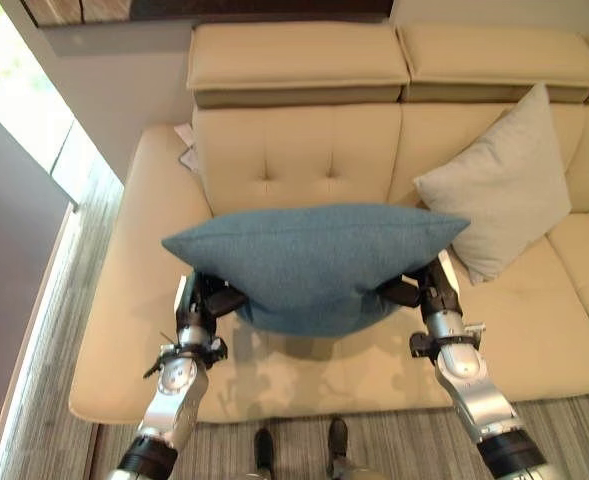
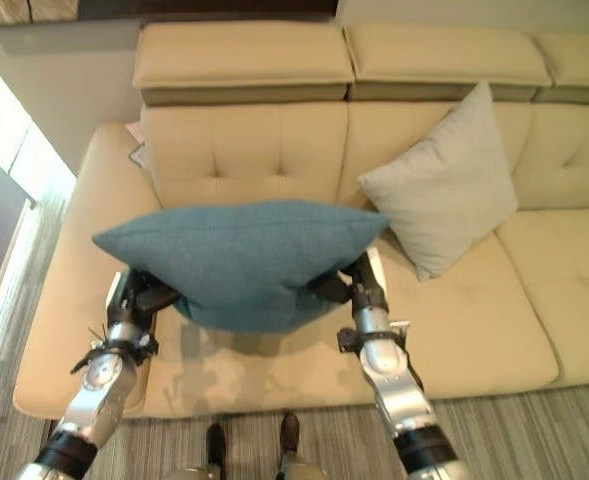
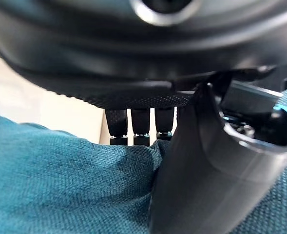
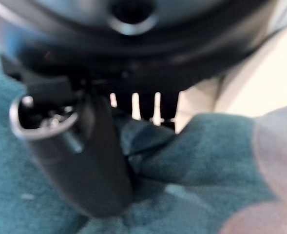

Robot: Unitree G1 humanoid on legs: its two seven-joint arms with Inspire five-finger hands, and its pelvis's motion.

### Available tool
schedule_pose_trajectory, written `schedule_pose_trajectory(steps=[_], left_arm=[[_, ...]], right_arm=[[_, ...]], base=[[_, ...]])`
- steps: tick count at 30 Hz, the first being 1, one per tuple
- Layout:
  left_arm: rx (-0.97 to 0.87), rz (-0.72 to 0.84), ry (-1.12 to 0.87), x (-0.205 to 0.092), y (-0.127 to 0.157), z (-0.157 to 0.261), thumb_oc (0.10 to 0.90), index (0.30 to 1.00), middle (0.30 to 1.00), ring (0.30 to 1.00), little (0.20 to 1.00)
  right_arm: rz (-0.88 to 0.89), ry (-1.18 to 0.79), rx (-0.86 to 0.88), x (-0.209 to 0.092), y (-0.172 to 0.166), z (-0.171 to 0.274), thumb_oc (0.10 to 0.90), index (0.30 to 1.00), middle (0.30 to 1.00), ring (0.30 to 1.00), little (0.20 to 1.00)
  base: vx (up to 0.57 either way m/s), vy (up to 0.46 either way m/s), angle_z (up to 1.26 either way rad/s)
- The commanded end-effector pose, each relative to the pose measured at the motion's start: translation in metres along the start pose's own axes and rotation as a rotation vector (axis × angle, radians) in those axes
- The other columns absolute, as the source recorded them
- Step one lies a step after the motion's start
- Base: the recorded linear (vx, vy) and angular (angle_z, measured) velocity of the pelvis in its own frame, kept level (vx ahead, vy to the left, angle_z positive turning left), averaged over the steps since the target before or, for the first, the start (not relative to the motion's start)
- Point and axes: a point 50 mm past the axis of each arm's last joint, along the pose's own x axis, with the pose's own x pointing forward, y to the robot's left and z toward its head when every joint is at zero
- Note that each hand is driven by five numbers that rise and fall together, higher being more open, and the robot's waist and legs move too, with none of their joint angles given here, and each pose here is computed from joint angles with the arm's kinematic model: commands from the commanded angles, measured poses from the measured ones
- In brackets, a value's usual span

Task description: Pick up all the scattered cushions and arrange them neatly on the sofa.

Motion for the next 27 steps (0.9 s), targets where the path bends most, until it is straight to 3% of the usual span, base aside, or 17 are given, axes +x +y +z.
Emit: schedule_pose_trajectory(steps=[1,10,16,27], left_arm=[[-0.043,-0.305,-0.472,0.036,-0.086,0.096,0.400,0.300,0.300,0.300,0.300],[0.049,-0.233,-0.652,0.089,-0.103,0.181,0.400,0.300,0.300,0.300,0.300],[0.140,-0.217,-0.710,0.104,-0.108,0.221,0.400,0.300,0.300,0.300,0.300],[0.177,-0.203,-0.670,0.108,-0.100,0.215,0.400,0.300,0.300,0.300,0.300]], right_arm=[[-0.014,-0.488,0.159,0.040,0.025,0.108,0.400,0.300,0.300,0.300,0.300],[-0.161,-0.659,0.074,0.093,0.004,0.185,0.400,0.300,0.300,0.300,0.300],[-0.191,-0.668,0.037,0.114,-0.006,0.210,0.400,0.300,0.300,0.300,0.300],[-0.192,-0.567,0.042,0.121,-0.003,0.191,0.400,0.300,0.300,0.300,0.300]], base=[[-0.10,-0.019,0.06],[-0.04,-0.013,0.06],[-0.01,0.000,0.02],[-0.01,0.001,0.01]])
